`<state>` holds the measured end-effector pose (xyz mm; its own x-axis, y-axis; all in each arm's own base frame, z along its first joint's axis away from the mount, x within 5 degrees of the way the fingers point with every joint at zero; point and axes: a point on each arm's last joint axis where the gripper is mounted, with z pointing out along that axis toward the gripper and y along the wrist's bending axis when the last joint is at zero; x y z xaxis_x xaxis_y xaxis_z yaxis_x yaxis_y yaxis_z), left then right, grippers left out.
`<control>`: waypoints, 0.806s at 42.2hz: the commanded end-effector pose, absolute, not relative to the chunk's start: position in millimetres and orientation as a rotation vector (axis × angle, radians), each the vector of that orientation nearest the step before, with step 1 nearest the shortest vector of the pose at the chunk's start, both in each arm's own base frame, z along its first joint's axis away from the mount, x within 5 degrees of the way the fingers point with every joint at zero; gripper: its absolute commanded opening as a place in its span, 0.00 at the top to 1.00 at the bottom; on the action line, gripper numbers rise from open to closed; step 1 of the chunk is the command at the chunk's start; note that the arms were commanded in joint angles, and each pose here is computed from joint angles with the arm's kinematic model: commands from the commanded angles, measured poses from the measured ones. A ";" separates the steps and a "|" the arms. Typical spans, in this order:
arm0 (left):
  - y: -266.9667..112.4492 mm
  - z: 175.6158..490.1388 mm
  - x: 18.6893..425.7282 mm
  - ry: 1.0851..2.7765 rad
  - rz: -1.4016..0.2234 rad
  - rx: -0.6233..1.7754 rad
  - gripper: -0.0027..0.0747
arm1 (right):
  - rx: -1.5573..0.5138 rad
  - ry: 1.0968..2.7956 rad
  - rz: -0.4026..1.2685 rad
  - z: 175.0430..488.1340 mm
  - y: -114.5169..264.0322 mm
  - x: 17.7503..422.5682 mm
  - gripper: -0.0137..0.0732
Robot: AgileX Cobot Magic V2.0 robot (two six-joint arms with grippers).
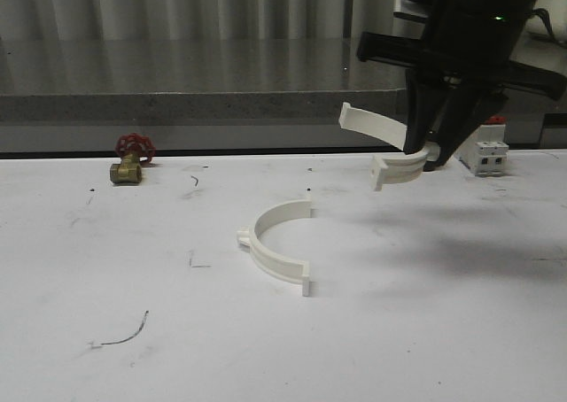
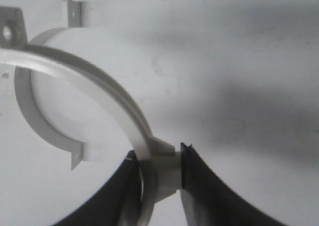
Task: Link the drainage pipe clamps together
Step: 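Lift the clamp half and carry it to the placed half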
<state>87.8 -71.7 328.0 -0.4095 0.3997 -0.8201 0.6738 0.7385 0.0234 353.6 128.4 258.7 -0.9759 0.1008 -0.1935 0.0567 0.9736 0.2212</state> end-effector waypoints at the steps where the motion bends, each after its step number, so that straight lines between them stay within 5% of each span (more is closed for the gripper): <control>1: -73.4 341.6 89.9 1.968 -0.423 0.764 0.58 | 0.140 2.823 0.258 290.3 138.3 346.8 0.60; 34: -73.4 341.6 89.9 1.968 -0.423 0.764 0.58 | 0.203 2.957 0.193 244.3 173.2 365.2 0.60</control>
<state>87.8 -71.7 328.0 -0.4095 0.3997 -0.8201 0.6738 0.7385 0.0234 363.9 173.4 219.4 -0.9859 0.1412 -0.0899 0.1319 0.9859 0.1027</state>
